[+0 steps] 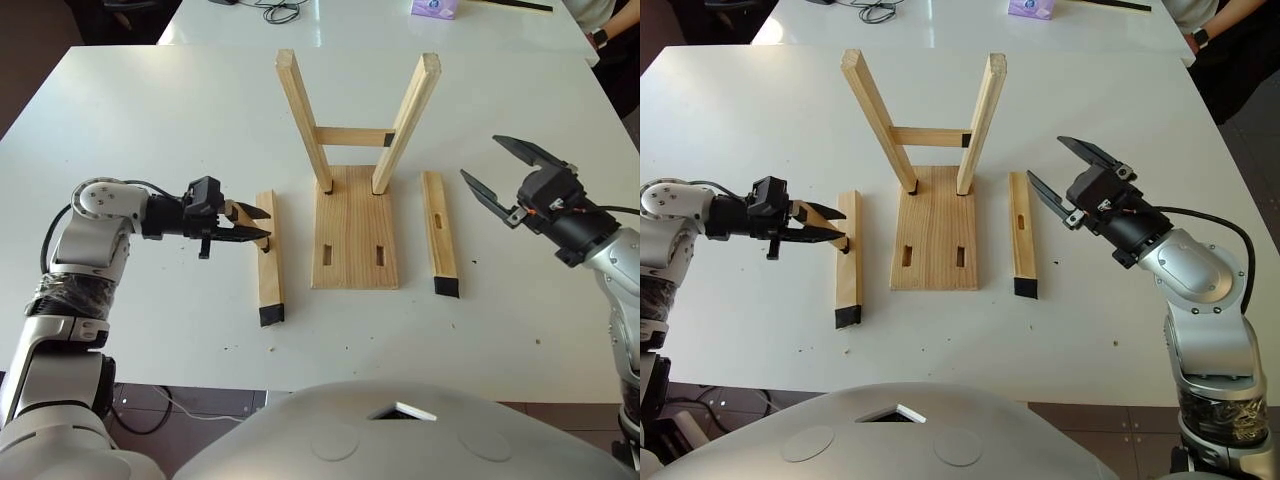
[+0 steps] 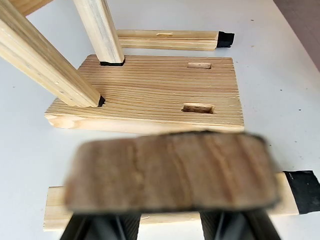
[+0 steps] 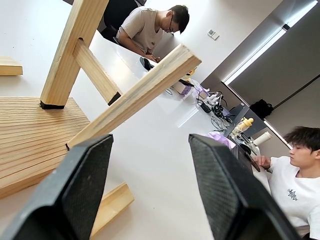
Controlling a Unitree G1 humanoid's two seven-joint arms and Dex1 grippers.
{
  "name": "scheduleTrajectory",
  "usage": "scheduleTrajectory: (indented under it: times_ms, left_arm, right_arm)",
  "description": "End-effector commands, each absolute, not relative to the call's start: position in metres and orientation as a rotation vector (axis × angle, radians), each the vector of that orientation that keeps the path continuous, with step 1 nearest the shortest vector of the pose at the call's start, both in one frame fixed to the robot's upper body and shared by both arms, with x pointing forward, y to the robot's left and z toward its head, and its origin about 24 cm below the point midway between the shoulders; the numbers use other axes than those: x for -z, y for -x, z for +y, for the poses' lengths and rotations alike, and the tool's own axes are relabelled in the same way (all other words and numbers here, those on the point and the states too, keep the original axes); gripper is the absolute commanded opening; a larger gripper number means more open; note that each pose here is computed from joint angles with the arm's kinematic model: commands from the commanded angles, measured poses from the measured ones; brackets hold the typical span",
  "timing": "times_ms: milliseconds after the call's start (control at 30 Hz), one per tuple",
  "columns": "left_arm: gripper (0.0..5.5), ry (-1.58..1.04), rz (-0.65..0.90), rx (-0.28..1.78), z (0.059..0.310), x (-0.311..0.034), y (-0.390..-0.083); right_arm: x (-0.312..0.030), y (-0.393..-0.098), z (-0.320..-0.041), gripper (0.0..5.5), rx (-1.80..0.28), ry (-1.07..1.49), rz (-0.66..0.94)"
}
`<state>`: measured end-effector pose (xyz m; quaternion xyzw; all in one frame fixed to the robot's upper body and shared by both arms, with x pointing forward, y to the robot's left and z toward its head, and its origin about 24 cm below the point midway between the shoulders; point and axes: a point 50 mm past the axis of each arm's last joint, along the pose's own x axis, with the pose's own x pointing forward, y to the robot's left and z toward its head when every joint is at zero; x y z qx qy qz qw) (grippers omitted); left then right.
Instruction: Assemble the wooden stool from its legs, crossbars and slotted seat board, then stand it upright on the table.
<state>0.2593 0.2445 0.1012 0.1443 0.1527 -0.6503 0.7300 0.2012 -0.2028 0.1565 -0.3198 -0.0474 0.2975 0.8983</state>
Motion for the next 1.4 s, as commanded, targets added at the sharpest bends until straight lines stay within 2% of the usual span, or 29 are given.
scheduleTrajectory:
  times_ms: [33,67,100,167,233,367,533,667,867,1033,1300,1400]
  left_arm:
    - [1.31,-0.318,0.396,1.411,0.243,-0.092,-0.260]
    - [1.31,-0.329,0.384,1.393,0.242,-0.092,-0.263]
    - [1.67,-0.325,0.392,1.383,0.241,-0.090,-0.264]
    - [1.94,-0.337,0.408,1.378,0.240,-0.083,-0.264]
    - [2.35,-0.371,0.412,1.355,0.239,-0.064,-0.261]
    - [2.94,-0.353,0.519,1.339,0.246,-0.008,-0.227]
    - [3.76,-0.336,0.512,1.287,0.252,0.003,-0.223]
    - [4.37,-0.338,0.404,1.257,0.248,-0.012,-0.236]
    - [4.37,-0.176,0.242,1.294,0.235,-0.060,-0.243]
    - [4.37,-0.063,0.204,1.299,0.233,-0.091,-0.242]
    - [4.37,0.006,0.146,1.283,0.234,-0.121,-0.243]
    - [4.37,0.097,0.105,1.200,0.235,-0.140,-0.255]
  right_arm:
    - [-0.157,-0.201,-0.203,2.79,-0.613,0.680,-0.099]
    - [-0.157,-0.201,-0.203,2.79,-0.613,0.681,-0.100]
    - [-0.157,-0.201,-0.203,2.81,-0.613,0.682,-0.100]
    - [-0.157,-0.202,-0.203,2.81,-0.614,0.679,-0.103]
    - [-0.152,-0.201,-0.202,2.81,-0.612,0.666,-0.096]
    - [-0.142,-0.198,-0.198,2.81,-0.632,0.658,-0.071]
    - [-0.146,-0.205,-0.199,2.81,-0.643,0.673,-0.088]
    - [-0.149,-0.207,-0.199,2.81,-0.648,0.682,-0.099]
    - [-0.151,-0.208,-0.201,2.81,-0.649,0.697,-0.105]
    - [-0.153,-0.210,-0.202,2.81,-0.641,0.706,-0.113]
    - [-0.154,-0.210,-0.203,2.81,-0.642,0.712,-0.121]
    - [-0.155,-0.211,-0.203,2.81,-0.644,0.714,-0.123]
